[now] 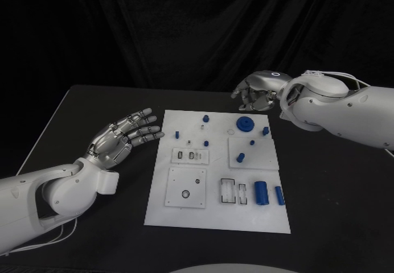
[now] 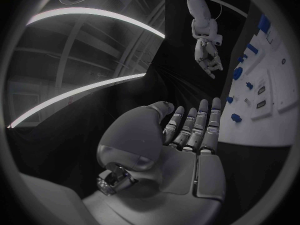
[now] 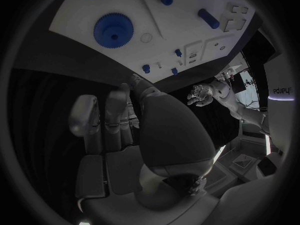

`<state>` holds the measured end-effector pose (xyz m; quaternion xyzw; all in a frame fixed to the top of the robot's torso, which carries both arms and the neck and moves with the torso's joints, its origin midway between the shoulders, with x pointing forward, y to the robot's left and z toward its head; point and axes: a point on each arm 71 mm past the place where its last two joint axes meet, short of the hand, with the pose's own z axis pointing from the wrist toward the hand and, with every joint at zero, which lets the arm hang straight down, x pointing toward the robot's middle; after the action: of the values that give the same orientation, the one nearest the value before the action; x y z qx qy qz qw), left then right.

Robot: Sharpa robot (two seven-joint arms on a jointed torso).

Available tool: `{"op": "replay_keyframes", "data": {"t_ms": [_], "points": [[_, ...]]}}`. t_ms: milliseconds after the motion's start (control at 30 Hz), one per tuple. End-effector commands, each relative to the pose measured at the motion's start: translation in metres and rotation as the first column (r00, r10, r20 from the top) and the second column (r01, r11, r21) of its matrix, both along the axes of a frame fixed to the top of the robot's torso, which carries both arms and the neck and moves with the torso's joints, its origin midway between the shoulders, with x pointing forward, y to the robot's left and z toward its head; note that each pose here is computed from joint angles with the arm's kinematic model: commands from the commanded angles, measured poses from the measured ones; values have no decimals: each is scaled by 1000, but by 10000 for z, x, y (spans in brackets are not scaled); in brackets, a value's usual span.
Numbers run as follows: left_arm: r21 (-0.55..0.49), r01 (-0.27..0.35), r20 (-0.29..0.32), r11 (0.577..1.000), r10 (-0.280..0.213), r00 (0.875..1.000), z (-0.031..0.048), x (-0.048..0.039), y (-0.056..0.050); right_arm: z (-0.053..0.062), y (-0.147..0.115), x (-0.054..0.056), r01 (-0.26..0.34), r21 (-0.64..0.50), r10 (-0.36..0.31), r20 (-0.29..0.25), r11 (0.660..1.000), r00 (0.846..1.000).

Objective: Assemble the parts on the task board

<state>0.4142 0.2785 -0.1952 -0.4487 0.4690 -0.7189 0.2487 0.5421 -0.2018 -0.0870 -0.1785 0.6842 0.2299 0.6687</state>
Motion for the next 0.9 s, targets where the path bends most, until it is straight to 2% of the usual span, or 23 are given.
{"op": "replay_keyframes", "data": {"t_ms": [33, 267, 500, 900], "points": [[-78, -46, 102, 996, 54, 993, 96, 3, 34, -59, -92, 9, 89, 8, -88, -86, 996, 992], [-81, -38, 100, 996, 46, 994, 92, 9, 16, -175, -258, 14, 153, 13, -151, -127, 988, 980], [-80, -38, 99, 996, 46, 994, 89, 11, 21, -232, -349, -18, 137, 22, -135, -92, 990, 987], [-81, -35, 99, 996, 43, 994, 84, 23, 19, -336, -389, -77, 108, -52, -110, -35, 993, 993]]}}
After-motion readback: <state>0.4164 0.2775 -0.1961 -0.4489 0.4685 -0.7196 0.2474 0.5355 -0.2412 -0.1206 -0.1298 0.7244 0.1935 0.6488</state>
